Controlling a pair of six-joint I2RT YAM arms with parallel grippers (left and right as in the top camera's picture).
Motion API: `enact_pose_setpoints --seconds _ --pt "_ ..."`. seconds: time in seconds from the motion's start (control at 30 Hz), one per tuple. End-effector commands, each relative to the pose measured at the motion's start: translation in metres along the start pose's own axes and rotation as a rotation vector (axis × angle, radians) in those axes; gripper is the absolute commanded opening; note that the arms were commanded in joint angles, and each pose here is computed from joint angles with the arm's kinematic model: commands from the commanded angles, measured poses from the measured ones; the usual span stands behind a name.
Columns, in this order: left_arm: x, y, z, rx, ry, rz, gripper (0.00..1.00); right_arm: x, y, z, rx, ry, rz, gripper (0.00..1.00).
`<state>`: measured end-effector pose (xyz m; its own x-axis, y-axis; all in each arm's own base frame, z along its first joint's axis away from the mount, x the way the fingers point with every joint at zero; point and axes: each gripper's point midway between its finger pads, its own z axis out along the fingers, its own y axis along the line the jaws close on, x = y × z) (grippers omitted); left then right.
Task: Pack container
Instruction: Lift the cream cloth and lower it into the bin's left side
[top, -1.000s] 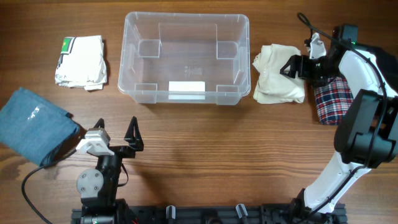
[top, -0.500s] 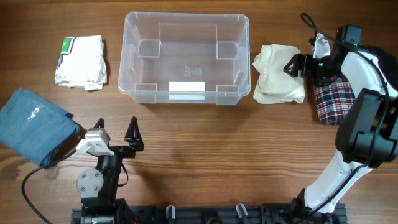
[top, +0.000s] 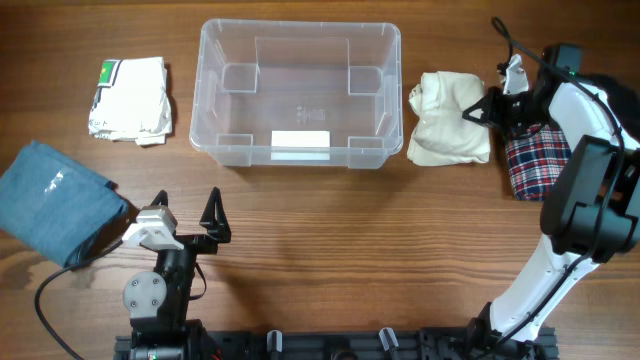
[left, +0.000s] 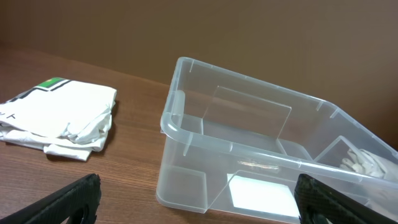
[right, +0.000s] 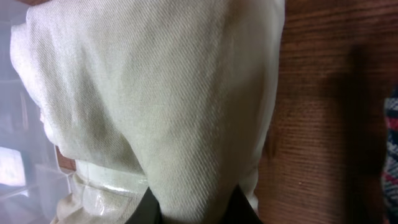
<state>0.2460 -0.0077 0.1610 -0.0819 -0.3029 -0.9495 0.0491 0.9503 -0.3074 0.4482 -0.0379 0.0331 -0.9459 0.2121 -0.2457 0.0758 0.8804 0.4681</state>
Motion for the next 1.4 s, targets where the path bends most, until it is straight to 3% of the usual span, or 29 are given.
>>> enact_pose_setpoints --seconds 0.0,0.17,0.3,0.4,0.5,0.73,0.93,1.1,1.37 --pt "0.002 0.001 0.000 0.003 0.002 0.019 1.00 -0.023 0.032 -0.036 -0.032 -0.080 0.027 0.04" --pt "0.002 0.001 0.000 0.003 0.002 0.019 1.00 -0.057 0.084 -0.142 -0.011 -0.317 0.002 0.05" --pt "0.002 0.001 0.000 0.003 0.002 0.020 1.00 -0.058 0.112 -0.217 0.057 -0.502 -0.057 0.04" --pt "0.002 0.001 0.000 0.003 0.002 0.020 1.00 -0.050 0.135 -0.253 0.051 -0.588 -0.094 0.04" --pt "0.002 0.001 0.000 0.003 0.002 0.020 1.00 -0.047 0.167 -0.259 -0.016 -0.615 -0.099 0.04" --pt "0.002 0.001 0.000 0.003 0.002 0.019 1.00 -0.035 0.308 -0.184 -0.236 -0.538 -0.218 0.04" --pt "0.002 0.001 0.000 0.003 0.002 0.020 1.00 -0.021 0.370 -0.110 -0.278 -0.484 -0.119 0.04" --pt "0.002 0.001 0.000 0.003 0.002 0.020 1.00 0.000 0.393 -0.021 -0.275 -0.381 -0.026 0.04" --pt "0.002 0.001 0.000 0.003 0.002 0.020 1.00 0.020 0.398 0.060 -0.255 -0.308 -0.066 0.04"
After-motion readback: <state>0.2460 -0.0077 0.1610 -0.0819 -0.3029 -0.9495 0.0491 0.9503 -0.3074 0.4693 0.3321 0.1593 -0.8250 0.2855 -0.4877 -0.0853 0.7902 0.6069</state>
